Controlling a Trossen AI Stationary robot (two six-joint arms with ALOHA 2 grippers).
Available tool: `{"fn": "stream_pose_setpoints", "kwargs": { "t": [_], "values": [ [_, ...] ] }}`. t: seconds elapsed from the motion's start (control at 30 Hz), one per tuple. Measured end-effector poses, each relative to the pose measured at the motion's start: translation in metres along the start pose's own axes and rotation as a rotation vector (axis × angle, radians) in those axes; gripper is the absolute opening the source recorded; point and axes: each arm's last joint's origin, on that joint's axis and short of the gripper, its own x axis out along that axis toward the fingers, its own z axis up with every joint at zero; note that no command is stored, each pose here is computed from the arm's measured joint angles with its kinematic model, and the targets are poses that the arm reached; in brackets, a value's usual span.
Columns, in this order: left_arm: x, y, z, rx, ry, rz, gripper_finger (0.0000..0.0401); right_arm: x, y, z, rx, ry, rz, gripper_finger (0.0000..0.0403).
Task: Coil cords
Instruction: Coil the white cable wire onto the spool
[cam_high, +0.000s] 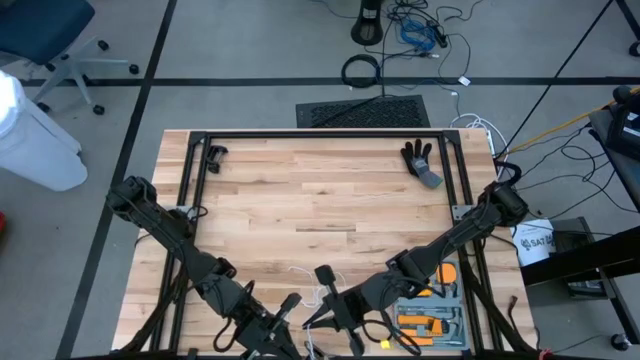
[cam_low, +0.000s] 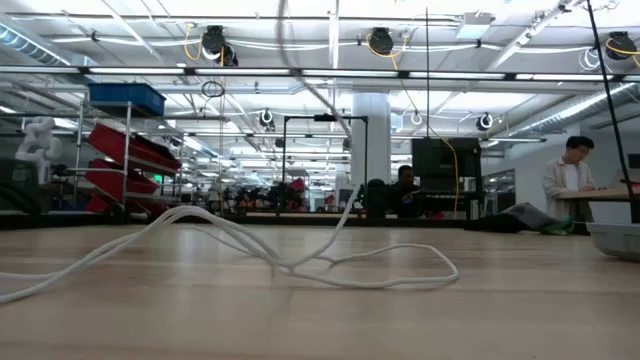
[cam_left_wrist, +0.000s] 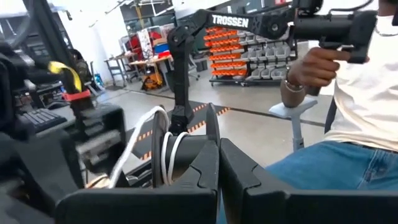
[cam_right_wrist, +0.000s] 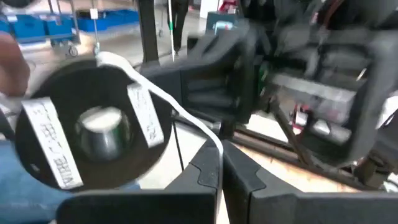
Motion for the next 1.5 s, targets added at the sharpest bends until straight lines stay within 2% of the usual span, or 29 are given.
{"fn": "stream_pose_setpoints", "kwargs": {
  "t": [0.37, 0.77, 1.03, 1.13, 1.3, 1.5],
  "values": [
    [0.0, -0.002, 0.001, 0.03, -0.017, -0.03, 0.0002, 0.008, -0.004, -0.007, 0.028, 0.006, 0.008, 0.0006],
    [0.0, -0.003, 0.005, 0.064, -0.053, -0.05, 0.0002, 0.008, -0.003, -0.01, 0.043, 0.03, 0.009, 0.0086],
    [-0.001, -0.002, 0.01, 0.085, -0.105, -0.031, 0.0002, 0.007, 0.002, -0.022, 0.105, 0.147, 0.023, 0.0134],
    [0.0, -0.001, 0.009, 0.084, -0.093, -0.008, 0.0002, 0.005, 0.007, -0.023, 0.093, 0.175, -0.051, 0.0145],
    [0.0, 0.001, 0.007, 0.08, -0.054, 0.084, 0.0002, -0.003, 0.017, -0.029, 0.056, 0.246, -0.254, 0.015],
    [-0.001, 0.002, 0.008, 0.096, -0.048, 0.12, 0.0002, -0.008, 0.029, -0.027, 0.031, 0.222, -0.4, 0.0141]
  ]
}}
